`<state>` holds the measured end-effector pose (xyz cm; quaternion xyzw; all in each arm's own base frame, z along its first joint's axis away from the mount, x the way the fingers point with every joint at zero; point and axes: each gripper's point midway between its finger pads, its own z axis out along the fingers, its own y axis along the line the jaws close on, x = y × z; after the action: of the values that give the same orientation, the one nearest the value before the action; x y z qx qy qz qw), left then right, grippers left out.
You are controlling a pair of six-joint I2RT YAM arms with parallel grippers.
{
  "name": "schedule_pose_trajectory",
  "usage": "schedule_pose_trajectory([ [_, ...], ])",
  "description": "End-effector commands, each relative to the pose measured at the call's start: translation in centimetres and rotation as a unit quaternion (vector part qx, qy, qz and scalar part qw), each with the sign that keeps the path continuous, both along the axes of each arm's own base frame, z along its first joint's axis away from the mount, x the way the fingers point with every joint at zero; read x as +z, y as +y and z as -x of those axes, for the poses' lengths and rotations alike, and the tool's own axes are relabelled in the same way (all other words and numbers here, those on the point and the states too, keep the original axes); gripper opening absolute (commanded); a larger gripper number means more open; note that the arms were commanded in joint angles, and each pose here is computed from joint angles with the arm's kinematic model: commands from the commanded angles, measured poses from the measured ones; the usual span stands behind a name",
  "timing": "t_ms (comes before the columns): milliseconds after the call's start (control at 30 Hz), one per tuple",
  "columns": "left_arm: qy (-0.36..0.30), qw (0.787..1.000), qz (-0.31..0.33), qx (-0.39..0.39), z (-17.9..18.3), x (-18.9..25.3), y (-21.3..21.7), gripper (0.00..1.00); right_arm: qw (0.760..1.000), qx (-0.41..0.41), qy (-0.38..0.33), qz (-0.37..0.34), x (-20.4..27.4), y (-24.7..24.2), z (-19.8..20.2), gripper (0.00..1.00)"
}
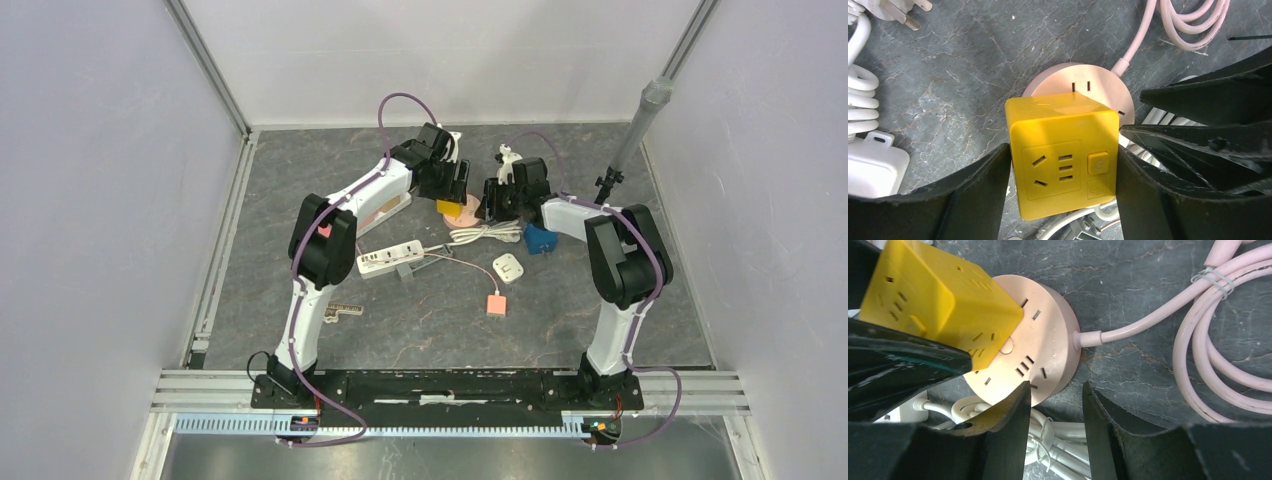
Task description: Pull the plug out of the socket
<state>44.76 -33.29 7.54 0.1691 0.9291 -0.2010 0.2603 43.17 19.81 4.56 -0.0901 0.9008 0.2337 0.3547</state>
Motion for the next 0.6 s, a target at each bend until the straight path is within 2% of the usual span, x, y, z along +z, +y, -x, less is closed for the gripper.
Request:
schedule_pose_trajectory([
  [0,-0.016,1.0,0.001,-0.018,-0.4,0.5,-0.4,0.69,0.999,-0.013,-0.003,-0.03,1.0,1.0,-1.6,0.46],
  [133,-0.014,1.0,-0.001,-0.018,-0.2,0.6,-0.3,0.54,0.999,-0.034,0.028,-0.014,-0.4,0.4,-1.3,0.42],
  [233,-0.015,1.0,0.002,-0.015,-0.2,1.2,-0.2,0.48,0.996,-0.045,0.076,0.02,-2.5,-0.6,0.1,0.4],
  [467,-0.011,1.0,0.008,0.001,0.0,2.5,-0.1,0.38,0.992,-0.027,0.106,0.058,-4.7,-0.6,2.7,0.35],
  [567,-0.002,1.0,-0.001,-0.002,0.1,2.0,0.1,0.34,0.989,-0.025,0.109,0.095,-5.2,-1.3,3.3,0.35],
])
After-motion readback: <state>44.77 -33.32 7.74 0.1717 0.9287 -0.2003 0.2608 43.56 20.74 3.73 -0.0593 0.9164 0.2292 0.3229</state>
